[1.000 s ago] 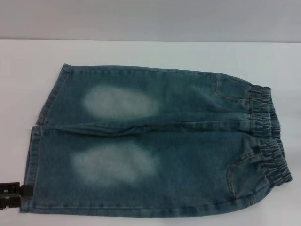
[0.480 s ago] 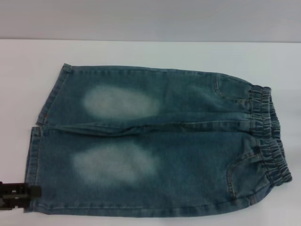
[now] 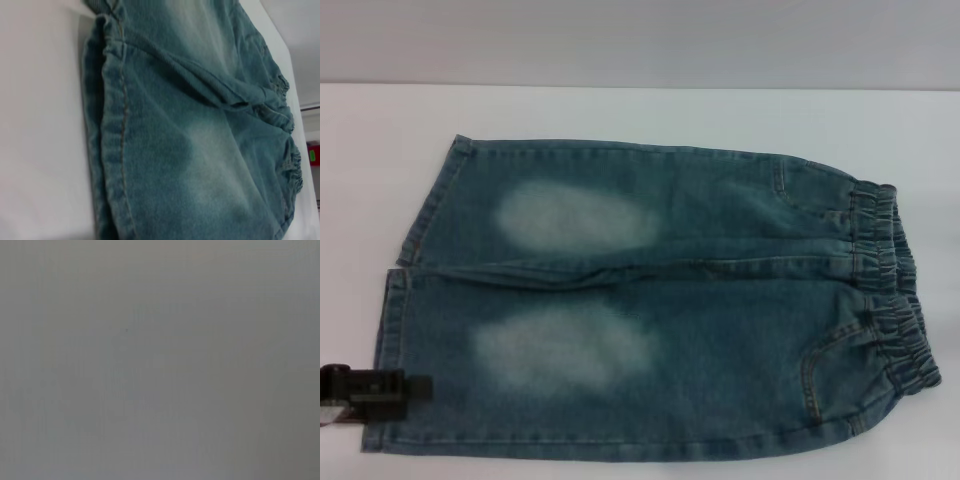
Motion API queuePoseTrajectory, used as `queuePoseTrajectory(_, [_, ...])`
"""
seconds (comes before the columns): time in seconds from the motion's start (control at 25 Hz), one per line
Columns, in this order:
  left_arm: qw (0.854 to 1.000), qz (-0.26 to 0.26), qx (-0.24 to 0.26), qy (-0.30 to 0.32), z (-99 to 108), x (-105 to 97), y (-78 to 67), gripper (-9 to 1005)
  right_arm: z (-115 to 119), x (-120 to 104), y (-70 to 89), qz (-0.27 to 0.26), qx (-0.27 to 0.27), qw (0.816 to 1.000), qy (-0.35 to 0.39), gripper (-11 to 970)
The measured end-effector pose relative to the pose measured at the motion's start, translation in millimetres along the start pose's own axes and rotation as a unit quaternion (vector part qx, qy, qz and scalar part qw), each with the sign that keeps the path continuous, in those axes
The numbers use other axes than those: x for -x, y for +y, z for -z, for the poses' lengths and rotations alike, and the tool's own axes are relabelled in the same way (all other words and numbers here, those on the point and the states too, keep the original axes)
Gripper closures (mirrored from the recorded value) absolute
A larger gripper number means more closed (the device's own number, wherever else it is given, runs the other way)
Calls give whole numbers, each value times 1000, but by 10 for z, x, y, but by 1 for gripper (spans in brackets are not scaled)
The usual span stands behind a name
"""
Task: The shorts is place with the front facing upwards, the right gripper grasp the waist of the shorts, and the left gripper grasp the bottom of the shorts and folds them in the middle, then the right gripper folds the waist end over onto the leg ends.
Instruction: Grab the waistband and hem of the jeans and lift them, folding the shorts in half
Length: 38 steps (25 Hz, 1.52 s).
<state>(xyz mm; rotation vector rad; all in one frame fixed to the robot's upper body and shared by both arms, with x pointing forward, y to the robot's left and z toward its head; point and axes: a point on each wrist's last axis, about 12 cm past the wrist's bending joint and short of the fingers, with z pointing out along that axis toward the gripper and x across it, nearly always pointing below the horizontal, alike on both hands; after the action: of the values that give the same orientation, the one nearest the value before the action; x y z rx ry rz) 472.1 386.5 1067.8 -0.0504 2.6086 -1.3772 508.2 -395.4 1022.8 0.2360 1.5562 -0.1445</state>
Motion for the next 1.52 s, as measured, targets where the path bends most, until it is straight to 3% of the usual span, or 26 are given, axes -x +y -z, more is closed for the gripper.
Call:
queuePoseTrajectory(0.36, [1000,1,13,-8,161,8,32,182,18,-10,-16,0,-2,1000,2,277])
queuePoseTrajectory(0.6, [1000,15,25,-11,275,-90,106,182,9,-7,-6,0,-1,1000,1,277])
queuePoseTrajectory(1.52, [999,19,32,8,204,-151,135,183,9,-9,0,0,1,1000,2,276])
